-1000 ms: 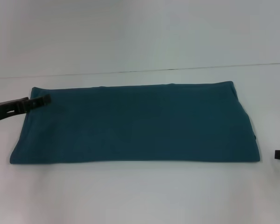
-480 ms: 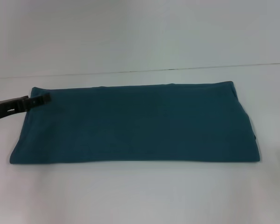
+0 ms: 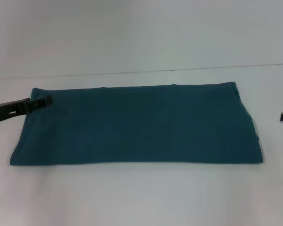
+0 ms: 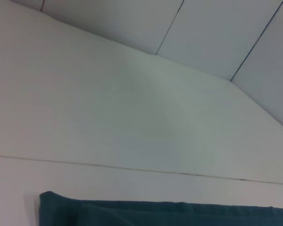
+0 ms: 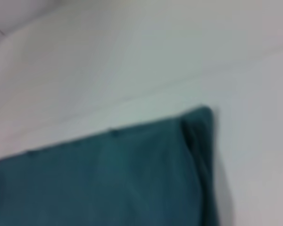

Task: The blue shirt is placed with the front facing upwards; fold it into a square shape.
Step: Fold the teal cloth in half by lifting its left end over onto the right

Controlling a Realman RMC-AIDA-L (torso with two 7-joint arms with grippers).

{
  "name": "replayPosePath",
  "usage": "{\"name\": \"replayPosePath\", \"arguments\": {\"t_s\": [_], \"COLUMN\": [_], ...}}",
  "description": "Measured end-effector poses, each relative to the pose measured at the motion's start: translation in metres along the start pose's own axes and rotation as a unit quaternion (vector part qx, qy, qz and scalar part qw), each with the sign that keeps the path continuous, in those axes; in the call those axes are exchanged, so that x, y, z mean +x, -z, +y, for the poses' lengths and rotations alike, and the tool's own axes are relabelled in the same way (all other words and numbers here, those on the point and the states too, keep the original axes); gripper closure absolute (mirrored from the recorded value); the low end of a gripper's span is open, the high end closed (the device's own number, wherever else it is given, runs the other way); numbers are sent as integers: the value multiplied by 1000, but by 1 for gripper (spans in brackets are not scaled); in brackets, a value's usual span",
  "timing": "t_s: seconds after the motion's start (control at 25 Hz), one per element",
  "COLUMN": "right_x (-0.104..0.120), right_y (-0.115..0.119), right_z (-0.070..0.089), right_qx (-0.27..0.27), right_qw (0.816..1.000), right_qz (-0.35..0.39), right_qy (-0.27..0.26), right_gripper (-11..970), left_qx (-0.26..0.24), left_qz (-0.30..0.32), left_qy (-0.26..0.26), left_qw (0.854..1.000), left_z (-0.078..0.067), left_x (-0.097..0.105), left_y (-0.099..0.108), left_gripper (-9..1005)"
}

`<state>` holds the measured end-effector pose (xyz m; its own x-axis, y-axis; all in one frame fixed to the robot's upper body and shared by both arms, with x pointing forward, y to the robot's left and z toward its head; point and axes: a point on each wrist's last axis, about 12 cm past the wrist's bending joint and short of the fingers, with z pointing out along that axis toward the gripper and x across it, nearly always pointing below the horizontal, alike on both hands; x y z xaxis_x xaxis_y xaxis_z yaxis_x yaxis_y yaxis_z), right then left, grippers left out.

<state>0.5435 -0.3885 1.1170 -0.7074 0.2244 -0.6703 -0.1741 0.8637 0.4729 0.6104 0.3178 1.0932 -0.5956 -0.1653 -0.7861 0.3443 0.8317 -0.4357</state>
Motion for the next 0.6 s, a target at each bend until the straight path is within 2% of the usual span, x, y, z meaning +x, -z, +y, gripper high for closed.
{"name": "replayPosePath", "arguments": {"t_s": [0.28, 0.6], "right_x": [-10, -5], "right_y": [-12, -35], "right_z": [10, 16], "right_qx": [-40, -47], "right_qw": [992, 966], "right_qz": [-91, -138], "right_qy": [81, 214], "right_gripper": [730, 578], "left_qx": [3, -2], "left_qz": [-1, 1], "left_qy": [-4, -10], "left_qw": [1000, 1000], "left_z": [-2, -4], "left_x": [-3, -2], "left_y": [-2, -6], "left_gripper": [165, 164]}}
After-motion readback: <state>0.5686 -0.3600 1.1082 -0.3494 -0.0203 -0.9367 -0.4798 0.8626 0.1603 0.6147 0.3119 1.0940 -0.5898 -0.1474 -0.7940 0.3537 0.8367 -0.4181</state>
